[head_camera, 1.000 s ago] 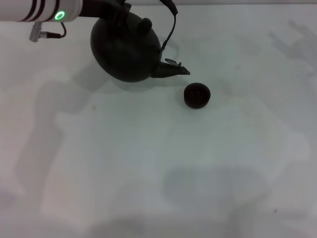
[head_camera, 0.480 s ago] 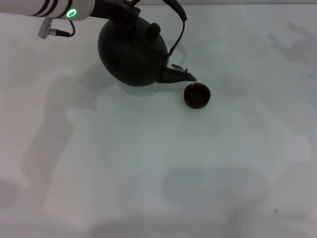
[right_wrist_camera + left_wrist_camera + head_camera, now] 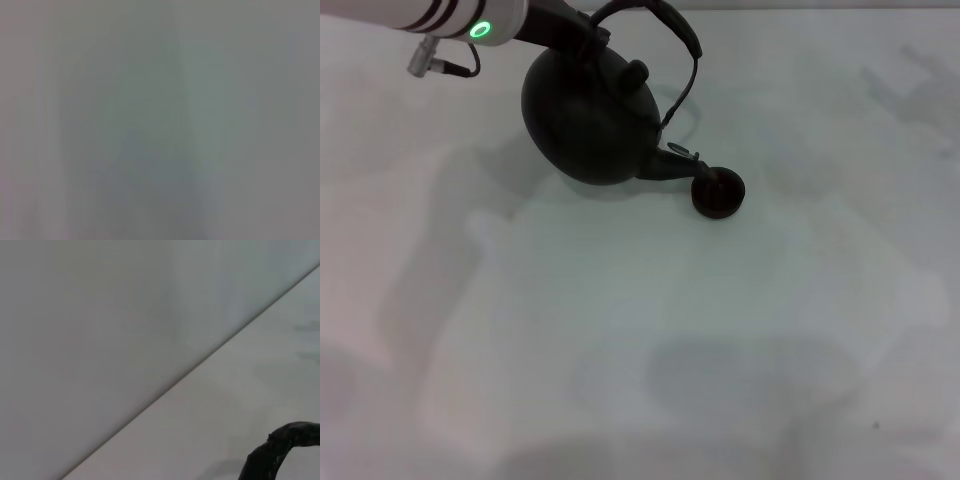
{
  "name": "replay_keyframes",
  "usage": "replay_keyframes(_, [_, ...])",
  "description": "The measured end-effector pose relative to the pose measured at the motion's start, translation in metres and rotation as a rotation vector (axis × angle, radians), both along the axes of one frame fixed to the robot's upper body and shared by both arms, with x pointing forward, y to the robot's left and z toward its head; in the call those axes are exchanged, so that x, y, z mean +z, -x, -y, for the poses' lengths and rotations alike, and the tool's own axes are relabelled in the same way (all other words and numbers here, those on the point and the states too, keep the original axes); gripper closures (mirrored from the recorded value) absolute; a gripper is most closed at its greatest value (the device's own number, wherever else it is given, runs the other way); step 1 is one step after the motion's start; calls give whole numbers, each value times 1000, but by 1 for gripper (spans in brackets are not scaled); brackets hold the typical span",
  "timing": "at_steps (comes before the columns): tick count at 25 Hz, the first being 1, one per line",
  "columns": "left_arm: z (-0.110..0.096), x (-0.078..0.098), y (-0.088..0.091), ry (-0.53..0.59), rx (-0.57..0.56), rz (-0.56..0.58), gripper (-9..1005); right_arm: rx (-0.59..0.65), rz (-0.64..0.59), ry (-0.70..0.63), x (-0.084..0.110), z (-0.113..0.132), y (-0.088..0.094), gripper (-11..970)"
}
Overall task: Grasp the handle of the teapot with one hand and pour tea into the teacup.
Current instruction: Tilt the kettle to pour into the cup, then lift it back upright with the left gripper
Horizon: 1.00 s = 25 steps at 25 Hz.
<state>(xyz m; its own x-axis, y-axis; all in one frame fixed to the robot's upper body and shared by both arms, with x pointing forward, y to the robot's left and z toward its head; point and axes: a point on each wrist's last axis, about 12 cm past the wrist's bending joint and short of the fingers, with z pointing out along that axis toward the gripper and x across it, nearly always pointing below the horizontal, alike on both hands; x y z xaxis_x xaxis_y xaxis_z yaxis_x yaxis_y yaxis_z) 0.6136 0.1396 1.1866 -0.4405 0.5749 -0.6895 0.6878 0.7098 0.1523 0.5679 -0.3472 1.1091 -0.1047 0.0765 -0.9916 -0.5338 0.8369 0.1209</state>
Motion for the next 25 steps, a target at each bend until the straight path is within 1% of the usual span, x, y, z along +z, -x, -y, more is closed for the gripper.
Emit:
replay_keyframes(11, [5,0,-3,-31,-5,-17,817,0,1,7,-2,0,1,143])
replay_keyframes(25, [6,-1,-4,-33,-5,-21,815,-4,-7,5,-4,0,1,142])
